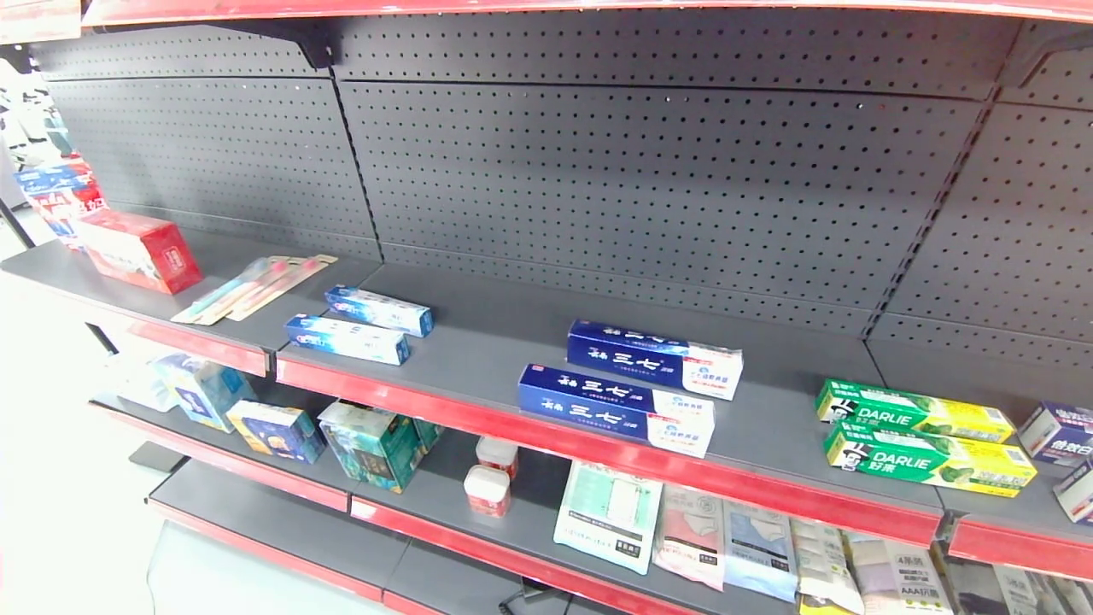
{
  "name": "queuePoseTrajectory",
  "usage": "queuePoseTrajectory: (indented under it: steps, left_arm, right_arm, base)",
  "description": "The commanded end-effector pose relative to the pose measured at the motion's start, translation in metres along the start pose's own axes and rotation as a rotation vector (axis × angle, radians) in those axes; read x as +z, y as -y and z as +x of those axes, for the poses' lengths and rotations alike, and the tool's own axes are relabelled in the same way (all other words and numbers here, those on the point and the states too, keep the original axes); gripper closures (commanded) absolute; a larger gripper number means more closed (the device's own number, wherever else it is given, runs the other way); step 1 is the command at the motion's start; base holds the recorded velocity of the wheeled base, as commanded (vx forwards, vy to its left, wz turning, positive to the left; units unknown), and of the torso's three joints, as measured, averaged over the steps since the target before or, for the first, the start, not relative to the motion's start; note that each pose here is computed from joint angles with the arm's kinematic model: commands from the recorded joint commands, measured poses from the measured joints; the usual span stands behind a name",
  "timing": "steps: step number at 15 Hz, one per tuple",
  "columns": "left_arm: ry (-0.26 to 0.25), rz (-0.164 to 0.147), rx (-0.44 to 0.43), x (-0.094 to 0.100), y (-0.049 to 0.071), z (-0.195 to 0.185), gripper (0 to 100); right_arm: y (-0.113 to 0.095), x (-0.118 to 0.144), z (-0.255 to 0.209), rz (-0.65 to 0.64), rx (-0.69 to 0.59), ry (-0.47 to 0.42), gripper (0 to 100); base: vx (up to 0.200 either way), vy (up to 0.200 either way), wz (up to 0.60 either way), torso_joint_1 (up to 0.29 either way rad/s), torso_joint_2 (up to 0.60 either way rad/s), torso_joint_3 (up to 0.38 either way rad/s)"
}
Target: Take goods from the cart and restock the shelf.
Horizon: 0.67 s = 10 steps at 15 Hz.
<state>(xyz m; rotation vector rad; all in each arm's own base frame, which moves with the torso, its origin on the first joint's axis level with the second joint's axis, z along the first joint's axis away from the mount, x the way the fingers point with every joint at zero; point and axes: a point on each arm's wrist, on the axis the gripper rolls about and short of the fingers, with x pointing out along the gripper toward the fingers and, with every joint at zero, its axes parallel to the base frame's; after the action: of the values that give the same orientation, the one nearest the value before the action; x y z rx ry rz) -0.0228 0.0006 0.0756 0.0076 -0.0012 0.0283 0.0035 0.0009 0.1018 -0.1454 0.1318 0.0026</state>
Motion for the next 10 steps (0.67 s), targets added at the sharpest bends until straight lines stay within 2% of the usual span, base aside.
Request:
queuePoseTrajectory:
  steps: [1, 4, 5, 10]
  left_arm:
    - [0.0, 0.0, 0.002, 0.0, 0.0, 0.0, 0]
    - [0.0, 0.0, 0.001, 0.0, 0.0, 0.0, 0]
    - [0.0, 0.0, 0.001, 0.0, 0.0, 0.0, 0]
    - [0.0, 0.002, -0.001, 0.0, 0.0, 0.0, 0]
  right_arm:
    - [-0.0037, -0.0203, -0.0195, 0.075, -0.006, 0.075, 0]
    - [-0.004, -0.026, -0.0204, 0.144, 0.023, 0.091, 0]
    - [-0.004, -0.0298, -0.0226, 0.138, 0.037, 0.13, 0]
    - [-0.0029, -0.0296, -0.0226, 0.143, -0.01, 0.125, 0]
  base:
    - [0.0, 0.0, 0.0, 0.0, 0.0, 0.0]
    - [0.0, 0.0, 0.0, 0.0, 0.0, 0.0]
    - [0.0, 0.0, 0.0, 0.0, 0.0, 0.0]
    - [0.0, 0.0, 0.0, 0.0, 0.0, 0.0]
